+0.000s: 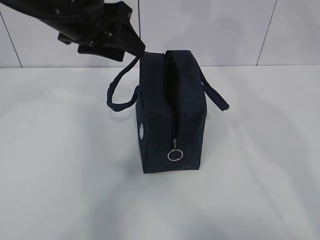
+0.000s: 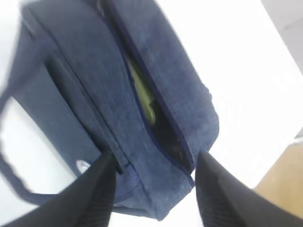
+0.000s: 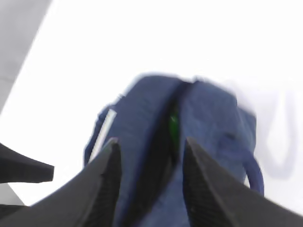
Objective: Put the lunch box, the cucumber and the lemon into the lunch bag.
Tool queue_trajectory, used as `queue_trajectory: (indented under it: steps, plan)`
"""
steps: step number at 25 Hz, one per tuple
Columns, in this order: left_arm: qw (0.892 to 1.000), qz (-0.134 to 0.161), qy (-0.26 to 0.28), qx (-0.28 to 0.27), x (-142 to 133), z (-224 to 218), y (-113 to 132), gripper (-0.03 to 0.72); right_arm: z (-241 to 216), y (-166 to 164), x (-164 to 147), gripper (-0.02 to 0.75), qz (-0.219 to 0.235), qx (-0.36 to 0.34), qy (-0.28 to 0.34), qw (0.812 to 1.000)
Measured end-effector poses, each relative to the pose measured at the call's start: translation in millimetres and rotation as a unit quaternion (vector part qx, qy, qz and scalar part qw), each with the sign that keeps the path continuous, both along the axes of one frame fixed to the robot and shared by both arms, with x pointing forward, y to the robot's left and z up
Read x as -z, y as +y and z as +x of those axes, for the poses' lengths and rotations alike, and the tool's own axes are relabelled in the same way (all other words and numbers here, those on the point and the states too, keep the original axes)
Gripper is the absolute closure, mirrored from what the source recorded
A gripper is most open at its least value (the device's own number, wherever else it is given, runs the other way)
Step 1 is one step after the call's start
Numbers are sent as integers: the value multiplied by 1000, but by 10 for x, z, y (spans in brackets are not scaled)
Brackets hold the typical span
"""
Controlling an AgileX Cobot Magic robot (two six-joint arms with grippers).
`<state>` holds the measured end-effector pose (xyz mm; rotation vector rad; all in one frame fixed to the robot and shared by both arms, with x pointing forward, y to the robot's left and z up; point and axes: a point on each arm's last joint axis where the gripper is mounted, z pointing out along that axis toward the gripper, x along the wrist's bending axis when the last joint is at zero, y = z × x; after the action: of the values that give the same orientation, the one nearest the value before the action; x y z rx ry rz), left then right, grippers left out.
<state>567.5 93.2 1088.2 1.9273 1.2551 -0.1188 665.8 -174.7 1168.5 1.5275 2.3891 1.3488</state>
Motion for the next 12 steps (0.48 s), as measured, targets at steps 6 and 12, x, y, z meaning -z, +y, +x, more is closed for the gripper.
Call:
queue_trajectory:
  steps: [6,12]
  plan:
    - [997,24,-79,4,-383,-182,160,310,-653,-112,-947,402,20,3,-122,992]
    - [988,27,-149,-8,-704,-333,290,333,-1629,-361,-1800,402,7,44,-276,960]
